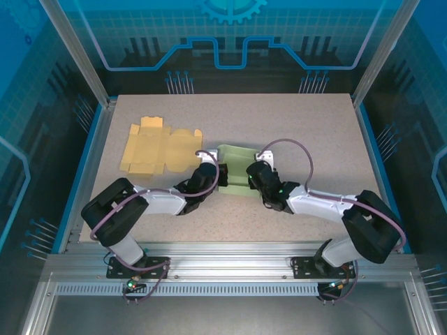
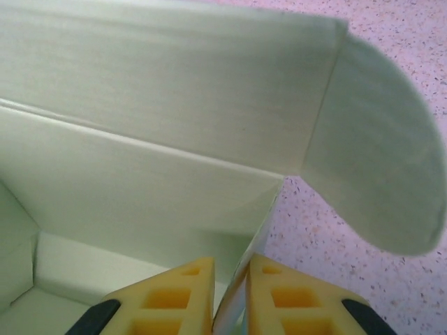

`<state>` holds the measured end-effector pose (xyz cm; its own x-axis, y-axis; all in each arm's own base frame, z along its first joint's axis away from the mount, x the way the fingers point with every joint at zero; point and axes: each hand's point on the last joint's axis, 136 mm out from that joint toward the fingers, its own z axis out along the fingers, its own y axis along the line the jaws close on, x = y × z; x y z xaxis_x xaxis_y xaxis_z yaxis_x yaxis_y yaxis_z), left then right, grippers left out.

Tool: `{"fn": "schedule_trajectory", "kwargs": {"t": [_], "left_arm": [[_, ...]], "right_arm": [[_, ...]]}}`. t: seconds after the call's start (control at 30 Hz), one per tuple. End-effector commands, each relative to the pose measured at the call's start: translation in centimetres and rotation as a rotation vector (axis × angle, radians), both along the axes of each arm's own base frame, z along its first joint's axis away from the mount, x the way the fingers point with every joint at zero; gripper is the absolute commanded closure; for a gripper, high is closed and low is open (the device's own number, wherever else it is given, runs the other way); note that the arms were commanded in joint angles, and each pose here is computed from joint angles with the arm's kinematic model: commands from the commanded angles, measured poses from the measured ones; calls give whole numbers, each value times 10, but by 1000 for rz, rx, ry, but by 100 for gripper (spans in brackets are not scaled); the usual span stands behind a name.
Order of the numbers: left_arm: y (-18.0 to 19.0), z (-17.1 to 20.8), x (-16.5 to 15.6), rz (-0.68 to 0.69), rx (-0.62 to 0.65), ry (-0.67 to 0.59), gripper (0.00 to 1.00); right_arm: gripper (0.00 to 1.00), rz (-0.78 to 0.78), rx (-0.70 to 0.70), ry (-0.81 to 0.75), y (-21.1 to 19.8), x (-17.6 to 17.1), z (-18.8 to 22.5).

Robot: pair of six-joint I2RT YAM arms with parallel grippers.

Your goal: Fold the paper box

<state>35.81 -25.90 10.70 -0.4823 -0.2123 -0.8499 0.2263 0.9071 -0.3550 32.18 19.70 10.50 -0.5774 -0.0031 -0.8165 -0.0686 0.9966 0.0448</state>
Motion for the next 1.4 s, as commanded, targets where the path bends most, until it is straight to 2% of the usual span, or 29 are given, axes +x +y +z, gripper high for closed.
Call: {"fn": "schedule_trajectory", "kwargs": {"t": [0.0,0.37,0.57,0.8,1.0,1.1,1.37], "left_arm": [[-30,-4,-33,-182,-16,19,94],[-19,-13,-69,-254,-4,-21,90],[-16,-10,-81,-290,-26,-98,89],[-9,-4,-94,-319,-54,-177,80],[0,-2,-102,-305,-33,-180,64],[6,2,-106,-284,-15,-188,51],[27,30,-117,-213,10,-240,28]], "right_arm": [[80,110,102,-4,34,-24,1],[82,152,53,-73,32,-58,-11],[96,151,13,-131,35,-66,-9],[97,150,-25,-163,34,-74,-17],[95,128,-50,-170,35,-78,-17],[95,110,-62,-176,34,-80,-16],[94,94,-80,-169,27,-85,-21]]}}
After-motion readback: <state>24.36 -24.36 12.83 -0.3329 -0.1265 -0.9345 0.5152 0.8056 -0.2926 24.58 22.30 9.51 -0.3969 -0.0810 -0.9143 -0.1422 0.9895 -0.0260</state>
